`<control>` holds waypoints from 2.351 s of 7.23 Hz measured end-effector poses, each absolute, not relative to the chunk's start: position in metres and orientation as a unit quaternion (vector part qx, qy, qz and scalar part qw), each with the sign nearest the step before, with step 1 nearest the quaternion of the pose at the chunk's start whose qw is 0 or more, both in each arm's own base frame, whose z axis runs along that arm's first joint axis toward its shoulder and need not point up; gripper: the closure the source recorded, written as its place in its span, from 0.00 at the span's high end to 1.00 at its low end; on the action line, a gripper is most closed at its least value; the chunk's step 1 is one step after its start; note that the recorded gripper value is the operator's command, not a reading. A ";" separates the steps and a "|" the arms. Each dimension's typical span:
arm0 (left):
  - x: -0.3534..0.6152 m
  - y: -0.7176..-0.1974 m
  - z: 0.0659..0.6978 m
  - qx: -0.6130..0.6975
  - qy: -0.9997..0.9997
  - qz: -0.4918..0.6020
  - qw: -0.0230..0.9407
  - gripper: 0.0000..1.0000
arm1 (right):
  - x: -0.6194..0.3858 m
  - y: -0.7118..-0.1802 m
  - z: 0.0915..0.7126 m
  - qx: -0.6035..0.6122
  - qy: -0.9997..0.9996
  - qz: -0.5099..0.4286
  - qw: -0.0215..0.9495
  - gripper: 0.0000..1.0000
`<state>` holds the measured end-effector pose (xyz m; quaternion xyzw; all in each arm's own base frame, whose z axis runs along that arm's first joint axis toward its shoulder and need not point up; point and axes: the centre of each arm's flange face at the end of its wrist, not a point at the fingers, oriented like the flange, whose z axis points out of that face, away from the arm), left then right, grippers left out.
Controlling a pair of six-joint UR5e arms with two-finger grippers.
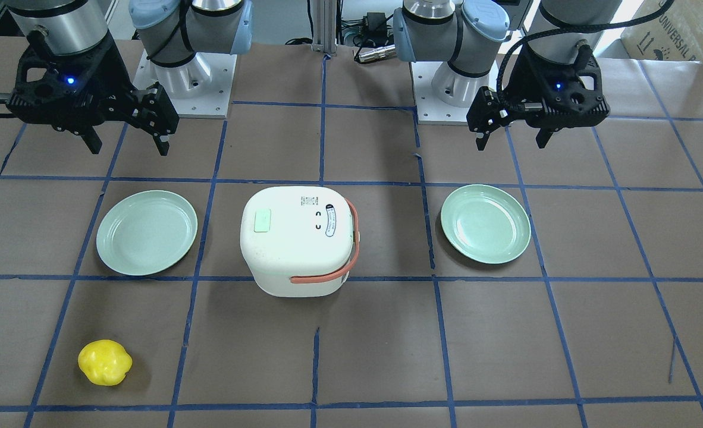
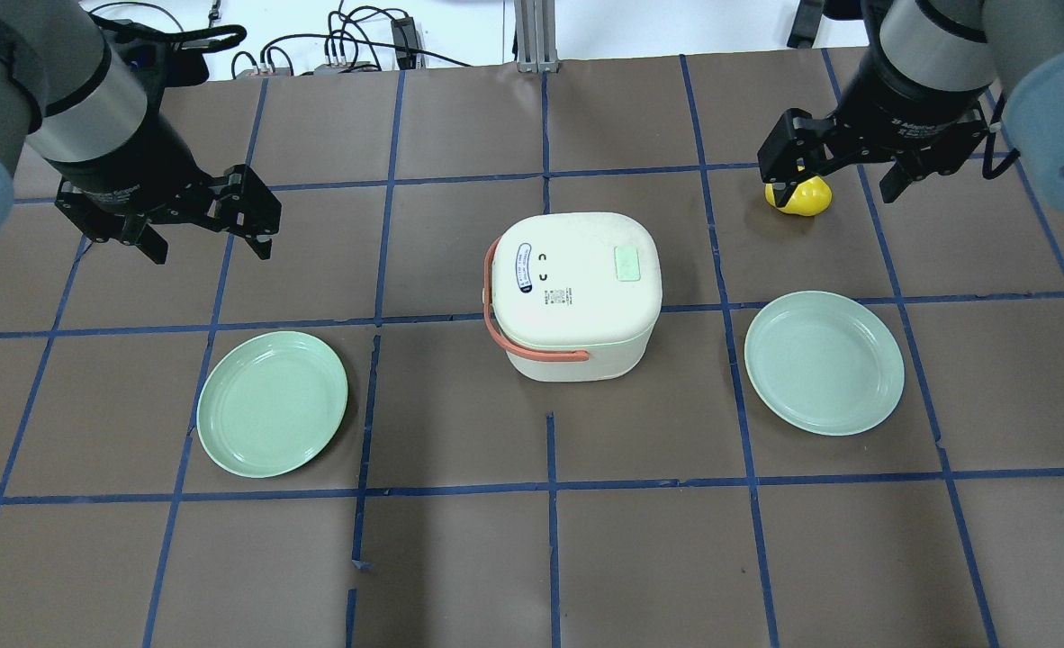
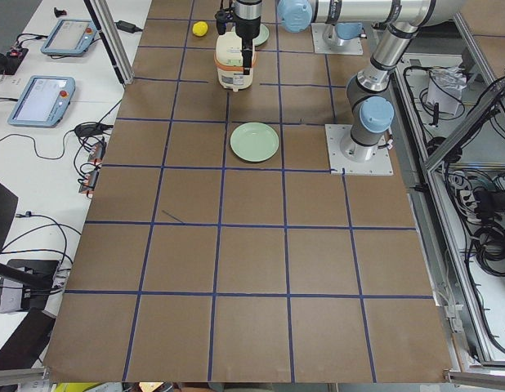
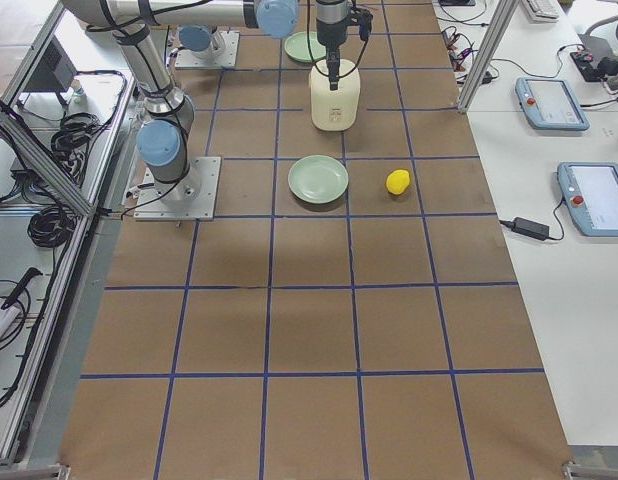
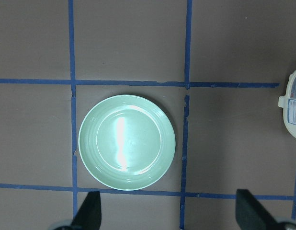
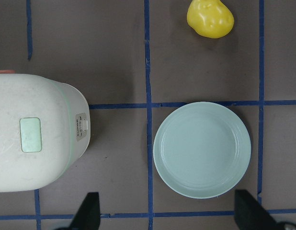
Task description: Press rice cooker button
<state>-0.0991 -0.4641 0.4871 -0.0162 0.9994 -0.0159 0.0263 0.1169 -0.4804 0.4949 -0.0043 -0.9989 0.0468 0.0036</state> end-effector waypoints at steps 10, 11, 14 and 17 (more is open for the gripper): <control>-0.099 -0.464 0.487 -0.016 0.999 -0.016 0.026 1.00 | 0.120 -0.483 0.499 -0.001 -0.998 0.067 -0.013 0.07; -0.099 -0.464 0.487 -0.016 0.999 -0.016 0.026 1.00 | 0.124 -0.483 0.500 0.001 -0.997 0.068 -0.031 0.07; -0.099 -0.464 0.487 -0.016 0.999 -0.016 0.026 1.00 | 0.140 -0.483 0.494 0.008 -0.993 0.066 -0.099 0.08; -0.099 -0.464 0.487 -0.016 0.999 -0.016 0.026 1.00 | 0.151 -0.483 0.458 0.015 -0.987 0.079 -0.140 0.10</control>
